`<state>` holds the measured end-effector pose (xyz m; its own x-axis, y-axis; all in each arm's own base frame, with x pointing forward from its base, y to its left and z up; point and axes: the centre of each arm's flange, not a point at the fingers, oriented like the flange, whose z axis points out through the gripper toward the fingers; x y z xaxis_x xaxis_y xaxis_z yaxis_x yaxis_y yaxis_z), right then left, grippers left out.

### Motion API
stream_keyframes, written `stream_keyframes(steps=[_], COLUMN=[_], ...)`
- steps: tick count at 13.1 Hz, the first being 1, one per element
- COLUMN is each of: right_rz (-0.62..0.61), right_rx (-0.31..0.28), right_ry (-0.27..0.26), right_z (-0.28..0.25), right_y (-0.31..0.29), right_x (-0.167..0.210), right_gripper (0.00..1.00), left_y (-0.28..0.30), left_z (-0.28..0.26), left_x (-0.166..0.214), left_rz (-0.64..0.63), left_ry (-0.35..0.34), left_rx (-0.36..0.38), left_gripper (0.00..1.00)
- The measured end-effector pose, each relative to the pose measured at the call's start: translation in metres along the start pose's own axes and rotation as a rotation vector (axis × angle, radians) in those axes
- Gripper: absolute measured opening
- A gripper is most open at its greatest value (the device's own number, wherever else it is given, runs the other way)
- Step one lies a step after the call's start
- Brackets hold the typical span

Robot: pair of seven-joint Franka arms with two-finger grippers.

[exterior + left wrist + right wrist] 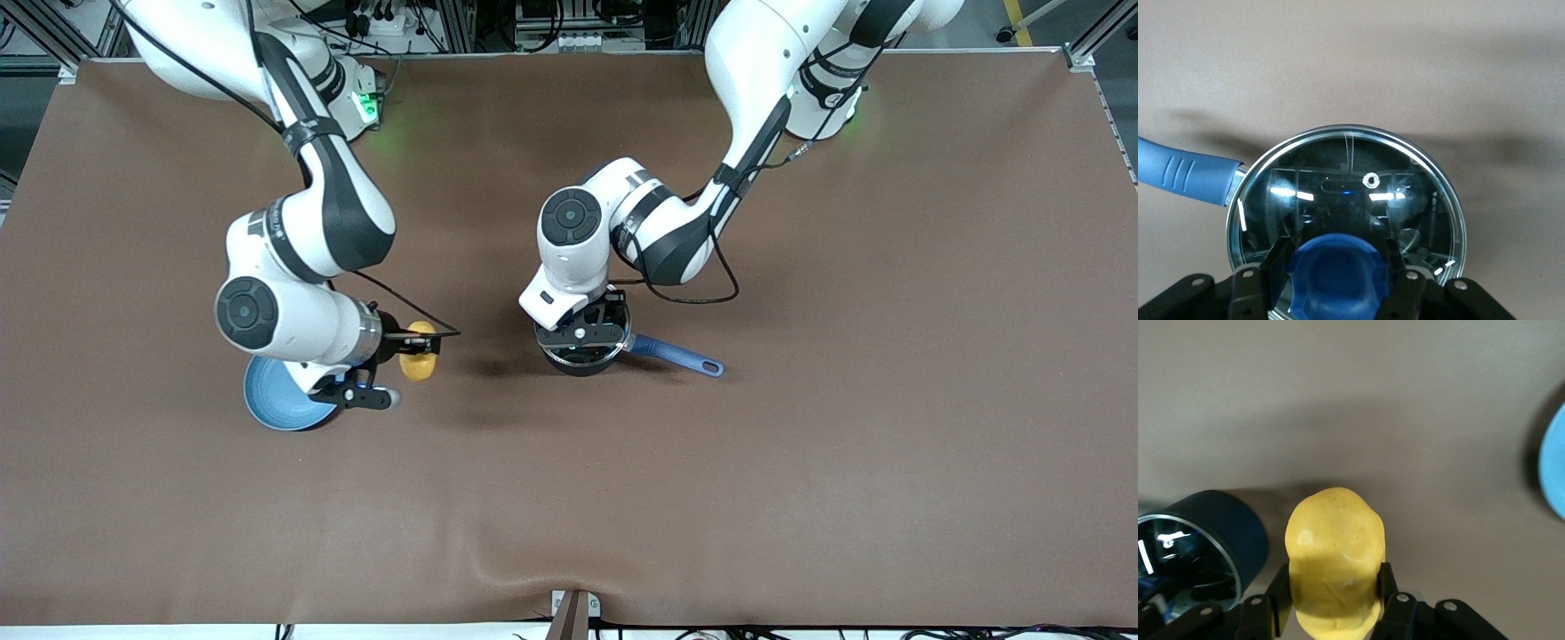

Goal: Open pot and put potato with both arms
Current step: 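Lift the lid with the left gripper while the right gripper carries the potato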

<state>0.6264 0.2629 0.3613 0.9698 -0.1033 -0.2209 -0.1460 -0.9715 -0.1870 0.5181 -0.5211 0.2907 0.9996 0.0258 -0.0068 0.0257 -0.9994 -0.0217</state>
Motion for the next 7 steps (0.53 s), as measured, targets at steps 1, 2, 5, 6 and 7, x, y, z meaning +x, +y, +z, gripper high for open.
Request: stream_keyframes(steps=[1,2,5,6,7], right_rz=[-0.002,-0.004,-0.003,-0.003,-0.004], right_rx=[0.011,0.018,0.031,0.034,0.041], right_ry=[-0.003,-0.006,-0.006,-0.006,-0.003], right_z=[0.001,0.002,0.002,0.002,0.003], right_y=[-0.006,-0.009,-0.013,-0.014,-0.016], right_x=[-0.003,-0.004,-0.006,-0.006,-0.007], right_gripper=[0.55,0.55,0.55,0.55,0.55], left_y=[0.0,-0.001,-0.011,-0.022,-0.038], left_z=[0.0,-0.001,-0.03,-0.051,-0.074], left_x=[0.0,0.001,0.013,0.021,0.03], left_rz=[-0.002,-0.004,-0.026,-0.042,-0.051], left_ry=[0.0,0.002,0.028,0.039,0.047], left_rx=[0.0,-0.001,-0.021,-0.027,-0.028], left_gripper=[0.6,0.6,0.6,0.6,0.6])
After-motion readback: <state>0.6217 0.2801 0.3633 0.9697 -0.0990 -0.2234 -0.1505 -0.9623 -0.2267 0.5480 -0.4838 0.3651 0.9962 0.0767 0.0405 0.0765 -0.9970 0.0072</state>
